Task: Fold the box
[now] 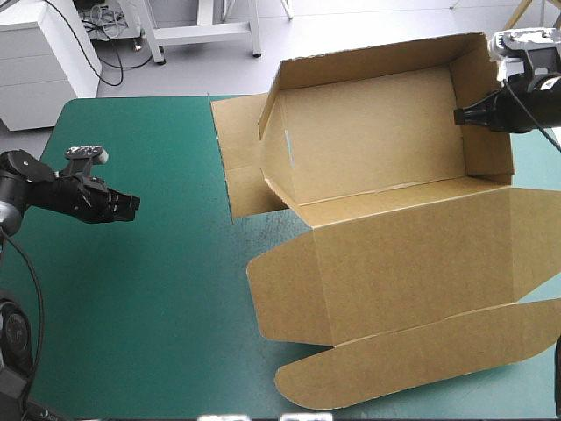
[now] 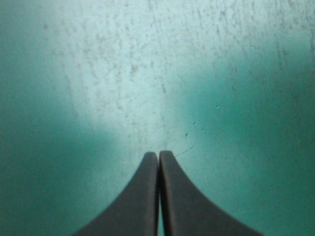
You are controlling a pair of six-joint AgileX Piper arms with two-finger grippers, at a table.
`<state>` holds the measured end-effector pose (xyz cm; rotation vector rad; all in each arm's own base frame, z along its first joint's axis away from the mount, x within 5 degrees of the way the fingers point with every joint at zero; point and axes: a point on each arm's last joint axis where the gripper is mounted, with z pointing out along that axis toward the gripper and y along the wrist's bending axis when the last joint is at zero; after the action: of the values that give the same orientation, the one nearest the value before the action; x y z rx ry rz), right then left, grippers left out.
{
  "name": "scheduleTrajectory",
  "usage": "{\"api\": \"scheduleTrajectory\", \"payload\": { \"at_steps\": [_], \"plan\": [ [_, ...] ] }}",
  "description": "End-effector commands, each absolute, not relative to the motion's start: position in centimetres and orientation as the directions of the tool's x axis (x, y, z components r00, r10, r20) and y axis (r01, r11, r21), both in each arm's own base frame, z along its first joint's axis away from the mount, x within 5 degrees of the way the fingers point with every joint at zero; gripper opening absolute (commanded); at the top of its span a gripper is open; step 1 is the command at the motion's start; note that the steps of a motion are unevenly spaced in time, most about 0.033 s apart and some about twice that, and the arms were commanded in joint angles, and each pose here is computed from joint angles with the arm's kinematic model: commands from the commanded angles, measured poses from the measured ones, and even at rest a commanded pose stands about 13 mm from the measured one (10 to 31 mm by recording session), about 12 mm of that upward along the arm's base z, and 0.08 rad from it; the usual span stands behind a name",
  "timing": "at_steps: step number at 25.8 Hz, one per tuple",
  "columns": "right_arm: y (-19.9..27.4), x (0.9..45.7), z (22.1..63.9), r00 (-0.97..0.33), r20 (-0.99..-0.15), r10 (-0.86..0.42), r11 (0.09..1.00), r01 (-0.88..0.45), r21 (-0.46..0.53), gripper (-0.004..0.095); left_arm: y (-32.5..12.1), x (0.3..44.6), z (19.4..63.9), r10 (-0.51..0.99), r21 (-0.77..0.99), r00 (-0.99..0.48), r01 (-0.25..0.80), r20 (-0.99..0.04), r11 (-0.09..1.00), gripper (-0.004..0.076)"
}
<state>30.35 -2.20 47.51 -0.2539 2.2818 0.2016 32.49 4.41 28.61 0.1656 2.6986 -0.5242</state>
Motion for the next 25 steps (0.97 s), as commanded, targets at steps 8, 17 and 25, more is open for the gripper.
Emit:
{"api": "scheduleTrajectory", "payload": {
  "at_steps": [8, 17, 25],
  "plan": [
    [-1.7, 26.6, 51.5, -0.508, -0.856, -0.095, 0.965, -0.258, 0.046, -0.0020, 1.9, 33.7, 28.2, -0.109, -0.594, -0.821, 0.307, -0.561, 0.744, -0.0009],
    [-1.0, 26.6, 51.8, -0.488, -0.870, -0.073, 0.946, -0.311, 0.094, -0.0020, 0.5, 33.4, 26.7, -0.177, -0.696, -0.788, 0.384, -0.590, 0.607, 0.0210],
    [-0.8, 26.6, 51.8, -0.479, -0.874, -0.082, 0.940, -0.330, 0.092, -0.0020, -4.3, 33.2, 28.1, -0.148, -0.752, -0.764, 0.548, -0.628, 0.366, 0.0733]
  ]
}}
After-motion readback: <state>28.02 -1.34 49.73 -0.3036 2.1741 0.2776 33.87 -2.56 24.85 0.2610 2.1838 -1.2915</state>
